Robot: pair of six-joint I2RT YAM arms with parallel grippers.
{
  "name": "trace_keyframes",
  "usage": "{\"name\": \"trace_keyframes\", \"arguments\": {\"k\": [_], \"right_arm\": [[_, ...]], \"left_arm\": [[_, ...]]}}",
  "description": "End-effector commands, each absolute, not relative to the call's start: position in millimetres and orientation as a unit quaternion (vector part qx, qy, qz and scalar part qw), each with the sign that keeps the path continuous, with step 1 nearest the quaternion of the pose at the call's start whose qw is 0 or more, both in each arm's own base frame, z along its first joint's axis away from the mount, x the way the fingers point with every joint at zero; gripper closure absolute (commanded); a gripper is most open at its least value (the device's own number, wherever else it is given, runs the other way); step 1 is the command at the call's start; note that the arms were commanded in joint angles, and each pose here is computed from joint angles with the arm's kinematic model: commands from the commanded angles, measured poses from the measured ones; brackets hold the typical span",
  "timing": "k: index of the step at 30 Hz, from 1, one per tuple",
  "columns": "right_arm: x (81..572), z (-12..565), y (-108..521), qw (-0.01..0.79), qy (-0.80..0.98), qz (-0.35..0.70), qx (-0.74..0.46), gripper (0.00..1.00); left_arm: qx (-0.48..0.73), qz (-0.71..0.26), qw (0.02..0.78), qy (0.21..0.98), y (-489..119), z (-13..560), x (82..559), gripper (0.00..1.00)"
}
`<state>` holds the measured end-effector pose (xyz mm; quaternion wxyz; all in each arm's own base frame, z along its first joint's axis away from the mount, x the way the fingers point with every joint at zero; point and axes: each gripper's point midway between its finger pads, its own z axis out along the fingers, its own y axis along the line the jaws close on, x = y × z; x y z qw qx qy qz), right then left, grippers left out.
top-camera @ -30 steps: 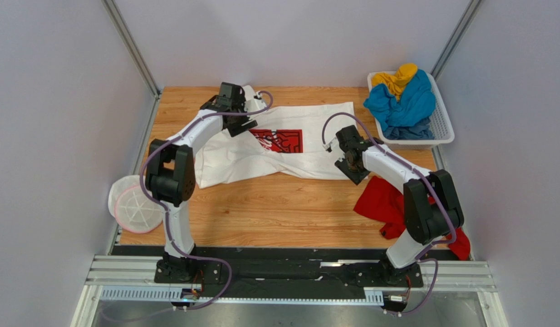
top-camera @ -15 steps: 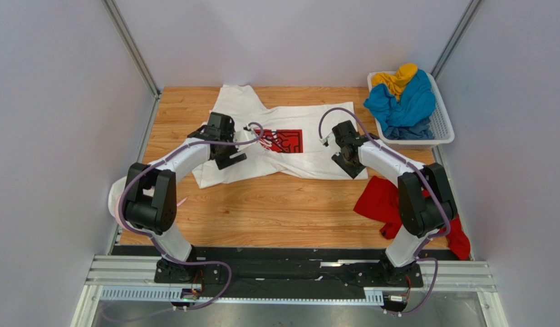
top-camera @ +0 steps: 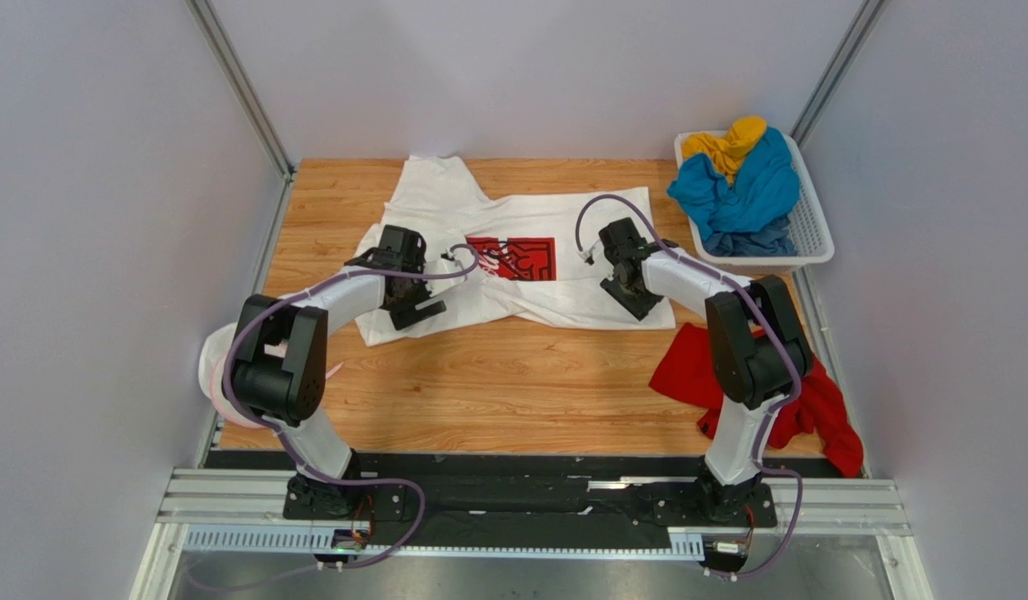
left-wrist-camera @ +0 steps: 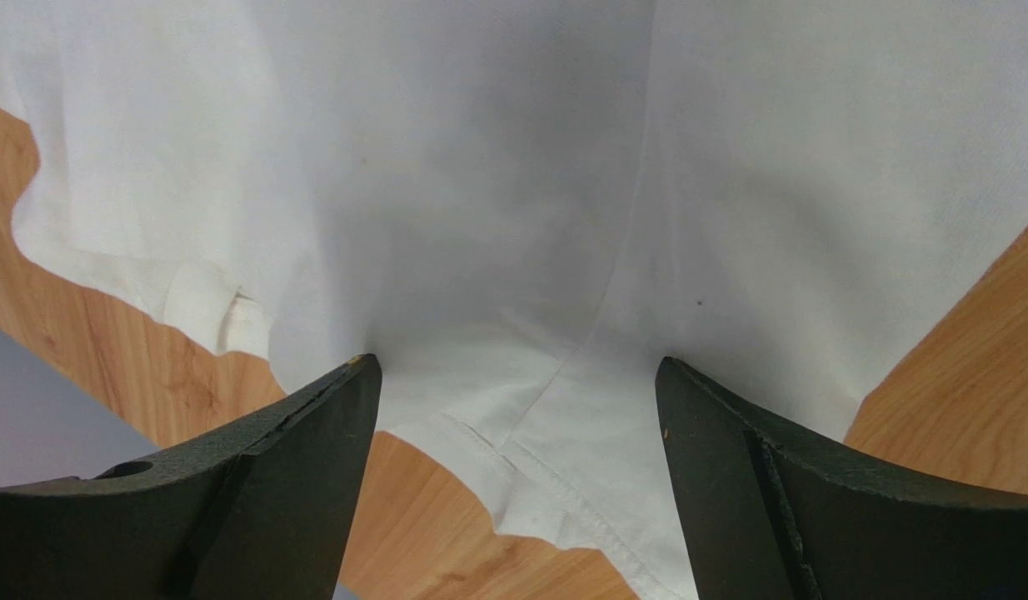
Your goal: Fold and stack the t-shirts
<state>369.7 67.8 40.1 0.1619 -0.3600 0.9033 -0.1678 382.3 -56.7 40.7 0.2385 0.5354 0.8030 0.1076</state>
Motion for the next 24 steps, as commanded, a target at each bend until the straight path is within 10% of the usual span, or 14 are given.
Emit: {"name": "trace_keyframes", "arguments": {"k": [1,24], "right_arm": [[387,39,70,0.182,0.894,-0.183,-0.366,0.59],[364,17,28,0.157,0.909,-0.181,-0.340,0.59]], "left_arm": [[0.543,0.118,0.240,0.796,-51,40,377,0.10],[0.551,0.157,0.203,0.794,-7,16,332,0.10]]}}
